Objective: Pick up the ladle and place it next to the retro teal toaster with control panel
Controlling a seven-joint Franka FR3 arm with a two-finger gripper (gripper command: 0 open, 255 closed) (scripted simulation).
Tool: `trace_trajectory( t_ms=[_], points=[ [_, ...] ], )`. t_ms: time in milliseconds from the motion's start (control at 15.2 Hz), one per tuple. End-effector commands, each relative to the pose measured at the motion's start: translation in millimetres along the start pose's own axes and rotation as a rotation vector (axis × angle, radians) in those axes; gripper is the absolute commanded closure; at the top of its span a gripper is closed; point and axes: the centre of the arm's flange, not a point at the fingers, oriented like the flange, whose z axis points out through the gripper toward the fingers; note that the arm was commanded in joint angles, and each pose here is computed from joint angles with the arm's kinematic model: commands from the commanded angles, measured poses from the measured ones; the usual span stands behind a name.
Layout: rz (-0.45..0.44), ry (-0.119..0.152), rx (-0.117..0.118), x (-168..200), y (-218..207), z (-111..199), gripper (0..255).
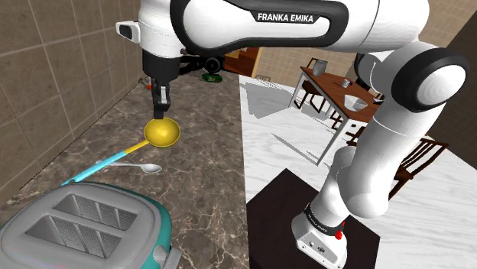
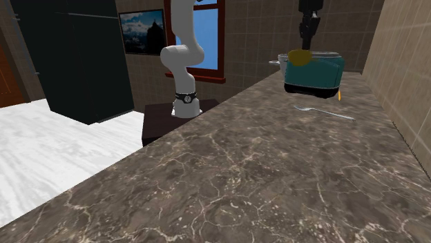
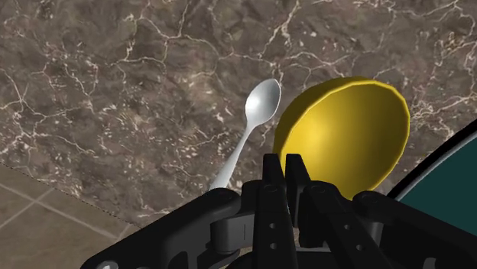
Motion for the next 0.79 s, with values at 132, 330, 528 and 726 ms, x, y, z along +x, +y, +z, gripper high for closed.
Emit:
trace_trajectory(
  t_ms=[132, 330, 528, 726],
  points=[
    [0.0, 0.001, 0.0, -1.1, -3.0, 21.5, 255],
    [0.0, 0.001, 0.0, -1.7, -4.7, 37.2, 255],
    [0.0, 0.001, 0.0, -2.3, -6.4, 52.9, 255],
    [0.0, 0.001, 0.0, -2.9, -8.1, 68.7, 255]
  ],
)
